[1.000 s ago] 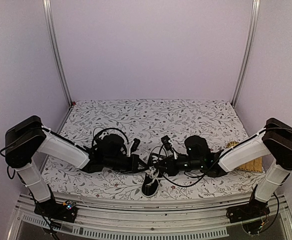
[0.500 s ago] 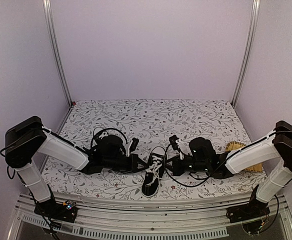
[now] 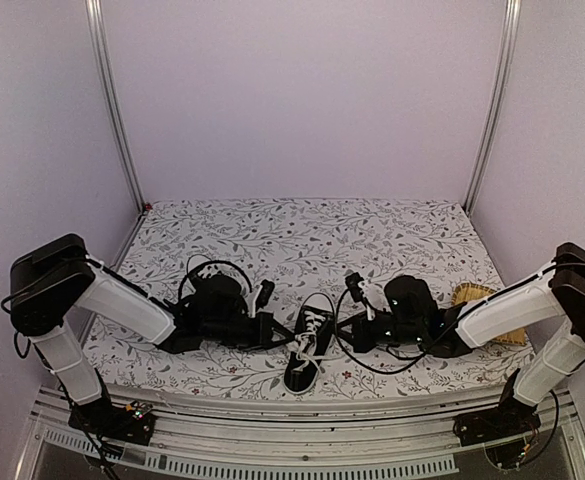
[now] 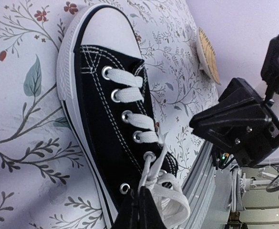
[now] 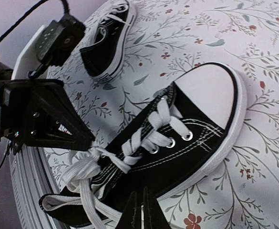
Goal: Tie the shoes
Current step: Tie the loops with the shoelace on the shoe.
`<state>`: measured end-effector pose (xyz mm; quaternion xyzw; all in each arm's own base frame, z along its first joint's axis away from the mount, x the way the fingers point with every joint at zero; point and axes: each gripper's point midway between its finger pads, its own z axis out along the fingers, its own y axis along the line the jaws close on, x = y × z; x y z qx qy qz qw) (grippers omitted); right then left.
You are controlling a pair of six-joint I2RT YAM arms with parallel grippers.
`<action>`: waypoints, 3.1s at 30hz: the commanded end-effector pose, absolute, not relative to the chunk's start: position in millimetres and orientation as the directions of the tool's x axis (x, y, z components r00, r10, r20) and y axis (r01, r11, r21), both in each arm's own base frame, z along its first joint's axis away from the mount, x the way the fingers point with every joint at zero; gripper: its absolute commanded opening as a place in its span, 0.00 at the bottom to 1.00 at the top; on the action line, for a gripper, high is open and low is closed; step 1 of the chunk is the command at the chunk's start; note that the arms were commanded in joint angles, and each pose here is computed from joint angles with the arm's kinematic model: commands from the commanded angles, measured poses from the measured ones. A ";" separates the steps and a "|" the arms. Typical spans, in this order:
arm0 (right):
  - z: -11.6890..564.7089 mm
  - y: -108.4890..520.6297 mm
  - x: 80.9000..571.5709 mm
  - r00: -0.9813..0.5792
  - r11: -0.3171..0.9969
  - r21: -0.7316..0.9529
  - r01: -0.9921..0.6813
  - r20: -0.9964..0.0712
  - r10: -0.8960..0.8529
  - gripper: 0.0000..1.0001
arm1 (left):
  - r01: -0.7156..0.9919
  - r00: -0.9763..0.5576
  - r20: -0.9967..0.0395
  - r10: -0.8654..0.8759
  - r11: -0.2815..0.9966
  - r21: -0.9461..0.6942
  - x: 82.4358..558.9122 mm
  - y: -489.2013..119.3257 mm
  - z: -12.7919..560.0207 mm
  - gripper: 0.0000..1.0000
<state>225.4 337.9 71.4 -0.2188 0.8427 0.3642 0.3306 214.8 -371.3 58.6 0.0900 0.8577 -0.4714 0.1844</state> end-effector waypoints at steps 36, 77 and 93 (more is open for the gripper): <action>101.9 384.4 196.0 -0.785 0.429 0.680 -0.595 -0.606 -0.128 0.37 | 0.314 -0.938 -0.345 0.023 0.469 -0.825 206.2 -387.9 64.0 0.34; 88.2 382.4 193.8 -0.800 0.449 0.684 -0.574 -0.586 -0.130 0.34 | 0.384 -0.901 -0.411 0.138 0.695 -0.609 199.1 -391.5 54.1 0.17; 88.3 382.5 193.4 -0.800 0.444 0.688 -0.574 -0.586 -0.125 0.34 | 0.390 -0.901 -0.391 0.190 0.750 -0.534 196.6 -392.2 35.1 0.17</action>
